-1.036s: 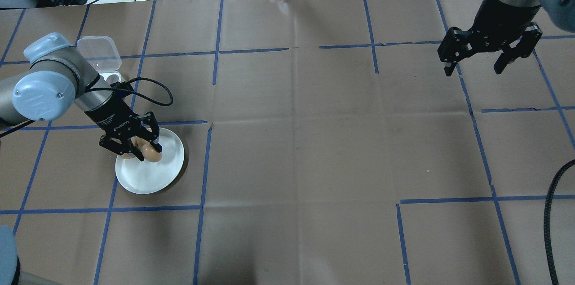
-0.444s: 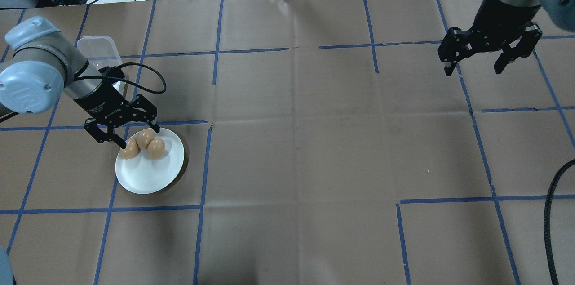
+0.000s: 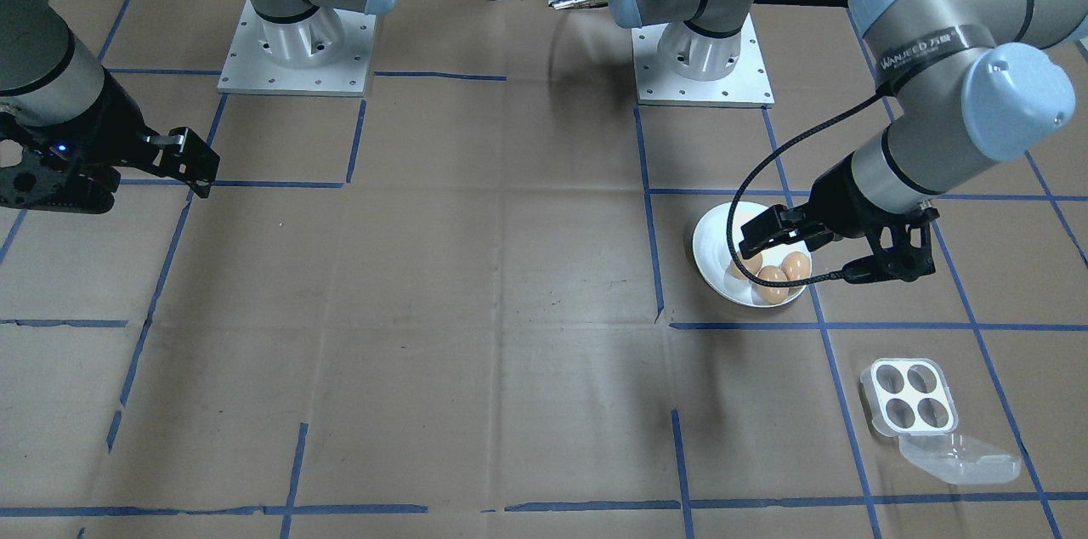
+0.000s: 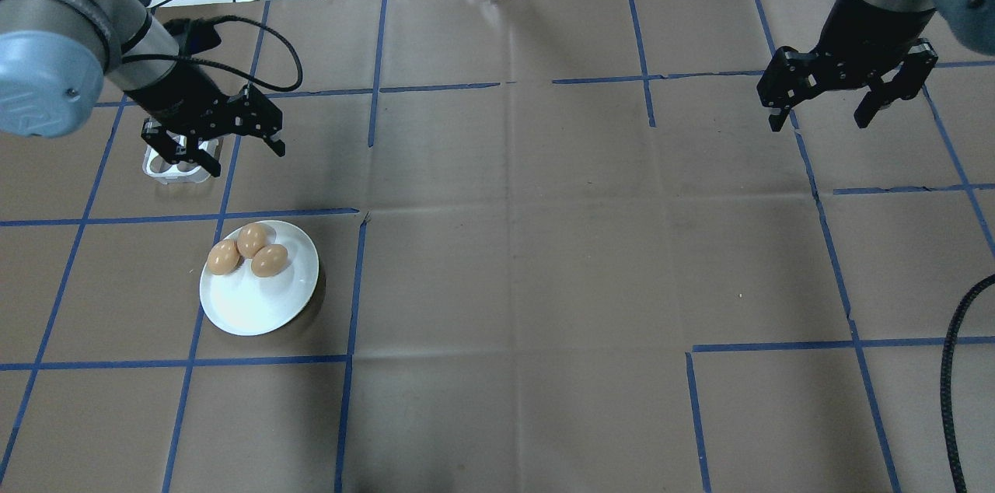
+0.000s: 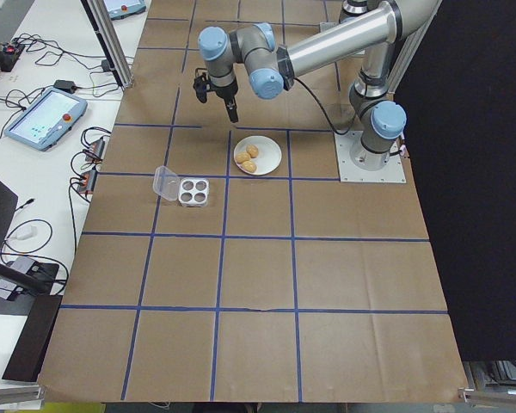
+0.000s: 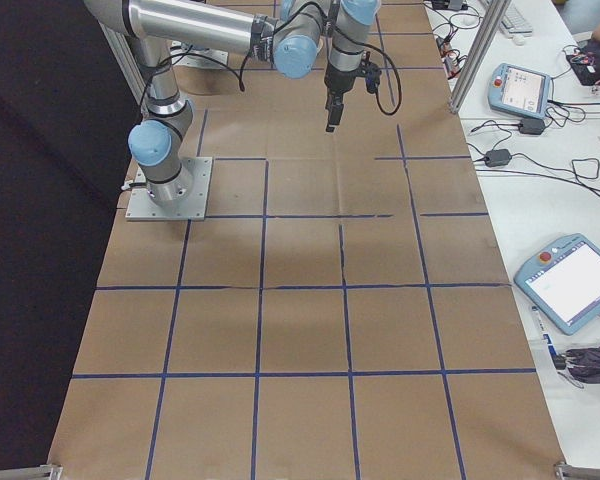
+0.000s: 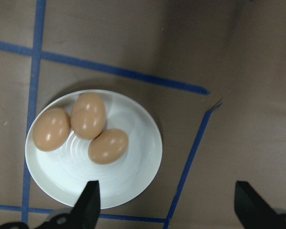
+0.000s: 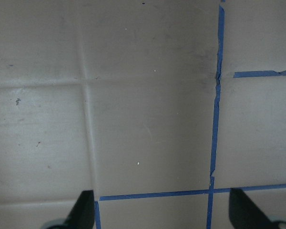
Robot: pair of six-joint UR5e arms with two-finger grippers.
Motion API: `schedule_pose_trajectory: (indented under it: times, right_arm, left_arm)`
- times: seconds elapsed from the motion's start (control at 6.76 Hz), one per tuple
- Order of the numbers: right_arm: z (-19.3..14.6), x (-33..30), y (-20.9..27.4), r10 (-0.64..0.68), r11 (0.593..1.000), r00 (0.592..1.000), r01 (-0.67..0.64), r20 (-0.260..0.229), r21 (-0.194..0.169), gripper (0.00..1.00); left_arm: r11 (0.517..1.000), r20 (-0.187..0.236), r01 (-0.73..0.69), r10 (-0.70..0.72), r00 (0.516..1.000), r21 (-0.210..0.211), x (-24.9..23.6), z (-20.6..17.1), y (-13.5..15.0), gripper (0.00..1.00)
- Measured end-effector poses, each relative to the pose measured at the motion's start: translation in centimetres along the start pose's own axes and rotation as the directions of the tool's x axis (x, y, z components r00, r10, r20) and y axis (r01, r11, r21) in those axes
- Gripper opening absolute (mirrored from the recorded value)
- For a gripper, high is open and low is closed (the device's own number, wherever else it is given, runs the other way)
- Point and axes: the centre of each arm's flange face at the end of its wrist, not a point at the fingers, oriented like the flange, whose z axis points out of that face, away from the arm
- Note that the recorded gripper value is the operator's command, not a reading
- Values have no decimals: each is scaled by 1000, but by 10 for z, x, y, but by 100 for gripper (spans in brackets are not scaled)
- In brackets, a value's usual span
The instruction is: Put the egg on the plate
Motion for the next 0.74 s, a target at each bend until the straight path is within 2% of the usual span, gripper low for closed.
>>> schedule_pose_trajectory:
  times: [0.15, 0.3, 0.44, 0.74]
  right_arm:
    - [0, 0, 0, 0, 1000, 1000, 0, 0, 0, 100]
    - [0, 0, 0, 0, 1000, 1000, 0, 0, 0, 100]
    - [0, 0, 0, 0, 1000, 1000, 0, 0, 0, 100]
    - [0, 0, 0, 0, 1000, 1000, 0, 0, 0, 100]
  left_arm:
    - [996, 35, -64, 62, 997, 61, 32, -31, -2, 100]
    - [988, 80, -121, 113, 990, 93, 62, -47, 2, 100]
    - [981, 106, -161, 149, 983, 113, 89, -53, 10, 100]
    - [976, 115, -164, 149, 982, 140, 110, -62, 28, 100]
